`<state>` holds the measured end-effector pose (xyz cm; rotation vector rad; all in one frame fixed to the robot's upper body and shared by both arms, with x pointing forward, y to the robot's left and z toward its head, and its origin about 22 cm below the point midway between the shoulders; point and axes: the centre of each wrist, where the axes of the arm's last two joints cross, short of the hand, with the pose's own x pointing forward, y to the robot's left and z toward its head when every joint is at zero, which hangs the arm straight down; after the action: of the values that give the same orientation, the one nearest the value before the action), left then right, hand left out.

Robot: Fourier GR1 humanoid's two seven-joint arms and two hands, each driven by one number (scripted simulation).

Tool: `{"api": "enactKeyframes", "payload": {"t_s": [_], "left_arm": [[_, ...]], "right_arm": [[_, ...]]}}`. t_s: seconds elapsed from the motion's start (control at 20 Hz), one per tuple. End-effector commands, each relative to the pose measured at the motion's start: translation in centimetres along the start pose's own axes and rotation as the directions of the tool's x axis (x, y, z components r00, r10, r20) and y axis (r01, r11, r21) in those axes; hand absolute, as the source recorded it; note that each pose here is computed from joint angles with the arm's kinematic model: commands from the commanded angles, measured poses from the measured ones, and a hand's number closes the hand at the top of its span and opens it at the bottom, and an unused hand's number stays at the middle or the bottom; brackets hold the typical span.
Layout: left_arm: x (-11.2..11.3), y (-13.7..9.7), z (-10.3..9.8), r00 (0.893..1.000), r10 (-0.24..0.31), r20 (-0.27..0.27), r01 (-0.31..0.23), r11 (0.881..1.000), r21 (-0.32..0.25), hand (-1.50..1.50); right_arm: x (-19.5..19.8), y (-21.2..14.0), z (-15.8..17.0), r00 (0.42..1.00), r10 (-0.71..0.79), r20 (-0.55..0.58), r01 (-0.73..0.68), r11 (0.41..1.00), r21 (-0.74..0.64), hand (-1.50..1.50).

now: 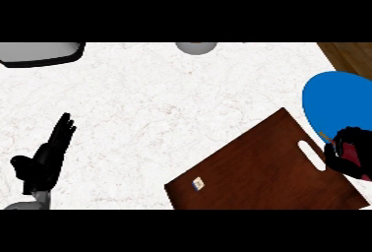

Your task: Pick the pear from the tray and place it in the plate

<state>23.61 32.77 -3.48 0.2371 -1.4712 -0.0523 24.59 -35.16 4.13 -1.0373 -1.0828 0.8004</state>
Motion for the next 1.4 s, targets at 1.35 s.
{"api": "enactKeyframes", "payload": {"t_s": [1.35], "left_arm": [[1.9,-1.2,-1.7,0.998,-0.003,0.062,0.010,0.995,-0.099,0.00]], "right_arm": [[-22.4,-22.9,3.0,0.879,-0.150,0.453,0.245,0.956,-0.160,1.50]]}}
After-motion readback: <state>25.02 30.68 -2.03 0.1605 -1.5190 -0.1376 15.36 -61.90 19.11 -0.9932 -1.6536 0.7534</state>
